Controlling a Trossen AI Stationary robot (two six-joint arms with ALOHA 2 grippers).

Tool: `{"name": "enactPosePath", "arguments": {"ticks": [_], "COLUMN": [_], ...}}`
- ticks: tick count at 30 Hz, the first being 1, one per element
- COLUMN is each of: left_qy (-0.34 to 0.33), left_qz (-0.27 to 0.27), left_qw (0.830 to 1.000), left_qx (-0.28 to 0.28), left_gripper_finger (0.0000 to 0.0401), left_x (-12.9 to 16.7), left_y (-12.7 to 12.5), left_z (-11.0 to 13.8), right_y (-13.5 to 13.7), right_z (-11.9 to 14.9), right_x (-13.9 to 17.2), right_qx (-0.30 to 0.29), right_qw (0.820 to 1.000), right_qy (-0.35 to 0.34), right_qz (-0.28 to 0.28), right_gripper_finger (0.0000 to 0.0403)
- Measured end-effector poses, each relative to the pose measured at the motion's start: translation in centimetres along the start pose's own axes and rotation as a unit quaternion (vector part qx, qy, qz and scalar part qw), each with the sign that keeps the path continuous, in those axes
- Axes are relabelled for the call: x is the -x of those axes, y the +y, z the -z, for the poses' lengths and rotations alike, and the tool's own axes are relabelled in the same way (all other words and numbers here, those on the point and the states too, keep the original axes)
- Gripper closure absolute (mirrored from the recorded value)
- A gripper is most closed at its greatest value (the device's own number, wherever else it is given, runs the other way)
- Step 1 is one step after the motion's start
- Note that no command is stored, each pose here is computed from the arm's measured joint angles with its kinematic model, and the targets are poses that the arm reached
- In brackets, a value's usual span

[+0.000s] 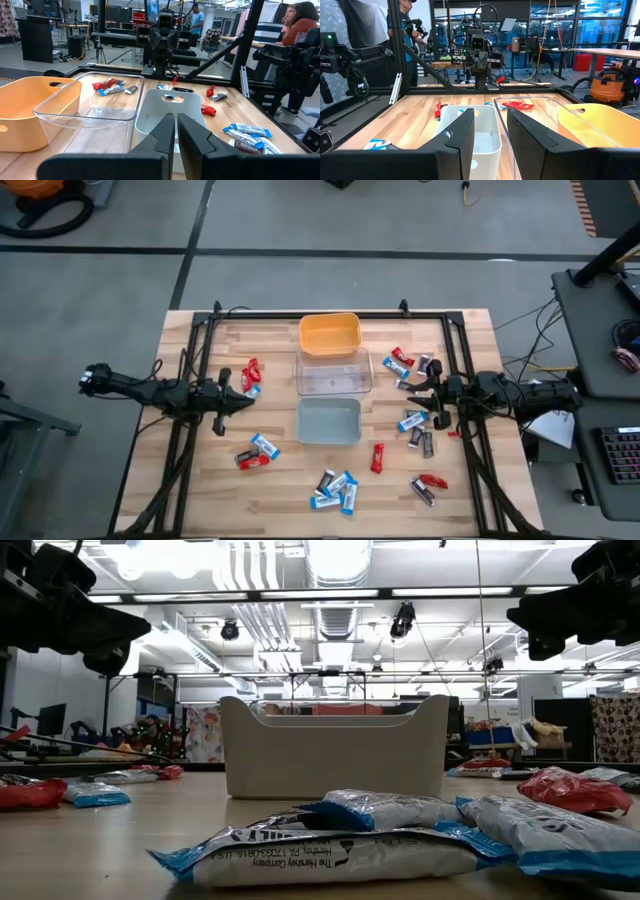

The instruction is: Organize candy in baskets

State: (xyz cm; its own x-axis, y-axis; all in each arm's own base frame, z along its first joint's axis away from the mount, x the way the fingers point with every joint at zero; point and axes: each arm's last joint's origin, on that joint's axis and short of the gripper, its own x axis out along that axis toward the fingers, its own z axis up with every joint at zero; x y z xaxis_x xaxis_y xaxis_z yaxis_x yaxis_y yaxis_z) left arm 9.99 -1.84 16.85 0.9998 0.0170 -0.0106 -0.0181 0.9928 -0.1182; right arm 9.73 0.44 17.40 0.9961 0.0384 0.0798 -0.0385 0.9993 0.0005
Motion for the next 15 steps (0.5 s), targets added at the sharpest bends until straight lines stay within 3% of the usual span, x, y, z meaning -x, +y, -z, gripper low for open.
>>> {"name": "enactPosePath", "arguments": {"ticks": [11, 15], "left_qy": [-0.01, -0.098], "left_qz": [0.001, 0.02], "left_qw": [1.0, 0.989], "left_qx": [0.004, 0.113], "left_gripper_finger": [0.0395, 0.0395], "left_x": [0.0, 0.2], "left_y": [0.0, -0.2], "left_z": [-0.2, -2.0], "right_y": [0.0, 0.0], "right_z": [0.0, 0.0], "right_x": [0.0, 0.0], "right_qx": [0.0, 0.0], "right_qw": [1.0, 1.0], "right_qy": [0.0, 0.0], "right_qz": [0.0, 0.0], "right_gripper_finger": [0.0294, 0.0294]}}
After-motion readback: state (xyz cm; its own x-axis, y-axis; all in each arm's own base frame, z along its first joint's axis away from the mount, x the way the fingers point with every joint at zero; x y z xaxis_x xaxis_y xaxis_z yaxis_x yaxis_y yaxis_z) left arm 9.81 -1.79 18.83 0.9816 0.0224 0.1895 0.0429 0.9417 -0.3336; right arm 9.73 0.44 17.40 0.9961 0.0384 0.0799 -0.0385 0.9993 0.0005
